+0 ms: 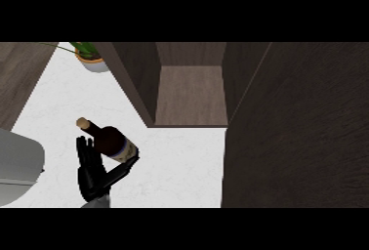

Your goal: Pick up the wine, place it into the cabinet and close the cabinet

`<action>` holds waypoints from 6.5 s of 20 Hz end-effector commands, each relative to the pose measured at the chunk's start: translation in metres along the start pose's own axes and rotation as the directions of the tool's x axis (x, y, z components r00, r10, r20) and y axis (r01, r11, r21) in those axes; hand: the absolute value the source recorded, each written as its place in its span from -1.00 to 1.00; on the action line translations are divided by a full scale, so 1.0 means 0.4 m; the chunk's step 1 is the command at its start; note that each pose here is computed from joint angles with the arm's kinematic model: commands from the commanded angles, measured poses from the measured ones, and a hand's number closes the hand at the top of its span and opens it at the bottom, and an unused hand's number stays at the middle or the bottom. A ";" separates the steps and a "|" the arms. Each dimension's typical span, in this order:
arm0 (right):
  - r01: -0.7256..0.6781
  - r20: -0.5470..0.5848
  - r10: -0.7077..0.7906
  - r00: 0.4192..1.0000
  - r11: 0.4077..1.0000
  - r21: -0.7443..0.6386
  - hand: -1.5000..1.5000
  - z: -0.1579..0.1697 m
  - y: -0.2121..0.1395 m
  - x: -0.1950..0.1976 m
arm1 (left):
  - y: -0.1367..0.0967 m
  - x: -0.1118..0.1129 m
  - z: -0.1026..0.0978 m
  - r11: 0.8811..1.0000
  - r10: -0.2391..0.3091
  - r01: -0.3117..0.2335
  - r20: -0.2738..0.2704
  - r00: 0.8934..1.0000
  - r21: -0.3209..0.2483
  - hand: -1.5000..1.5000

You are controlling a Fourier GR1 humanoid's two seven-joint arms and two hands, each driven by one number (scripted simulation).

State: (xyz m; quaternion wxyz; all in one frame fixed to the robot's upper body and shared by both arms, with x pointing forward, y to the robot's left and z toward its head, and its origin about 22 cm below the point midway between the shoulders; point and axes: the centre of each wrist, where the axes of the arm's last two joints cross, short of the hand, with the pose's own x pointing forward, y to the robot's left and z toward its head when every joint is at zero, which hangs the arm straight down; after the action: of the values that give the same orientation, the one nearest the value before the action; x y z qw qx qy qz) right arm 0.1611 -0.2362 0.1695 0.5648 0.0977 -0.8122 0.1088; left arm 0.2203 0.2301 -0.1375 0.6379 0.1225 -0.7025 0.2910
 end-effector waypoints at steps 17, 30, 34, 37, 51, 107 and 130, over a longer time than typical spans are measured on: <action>-0.018 -0.007 0.018 1.000 1.000 0.012 -1.00 -0.011 0.025 -0.031 | -0.026 -0.068 -0.029 0.997 0.058 -0.058 -0.012 0.998 -0.060 1.00; -0.004 -0.007 0.004 1.000 1.000 -0.025 -1.00 0.031 -0.024 -0.048 | 0.250 -0.075 0.151 0.856 0.060 -0.118 -0.131 0.990 -0.503 1.00; -0.012 -0.020 0.012 1.000 1.000 -0.021 -1.00 0.017 -0.021 -0.024 | 0.262 -0.047 0.127 0.841 0.096 -0.144 -0.119 0.988 -0.522 1.00; -0.024 -0.011 0.023 1.000 0.999 -0.028 -1.00 -0.008 -0.027 -0.024 | 0.235 -0.010 0.091 0.798 0.141 -0.182 -0.115 0.983 -0.575 1.00; -0.001 -0.016 0.000 1.000 1.000 -0.012 -1.00 0.002 -0.030 -0.053 | 0.091 0.246 0.166 0.747 0.201 -0.222 -0.105 0.974 -0.627 1.00; 0.017 -0.013 -0.017 1.000 1.000 -0.019 -1.00 -0.011 -0.035 -0.029 | -0.474 0.141 -0.002 0.834 -0.018 0.018 0.005 1.000 -0.551 1.00; 0.035 -0.025 -0.035 0.999 0.999 -0.001 -1.00 -0.008 -0.075 -0.076 | -0.555 0.132 -0.104 0.840 0.087 -0.125 -0.096 0.992 -0.528 1.00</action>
State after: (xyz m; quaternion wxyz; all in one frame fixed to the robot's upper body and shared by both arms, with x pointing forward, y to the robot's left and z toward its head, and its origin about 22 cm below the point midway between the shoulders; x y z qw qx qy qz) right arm 0.1774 -0.2559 0.1429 0.5744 0.1078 -0.8052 0.1003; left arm 0.3557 0.0930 -0.0429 0.6537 -0.1086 -0.7407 0.1104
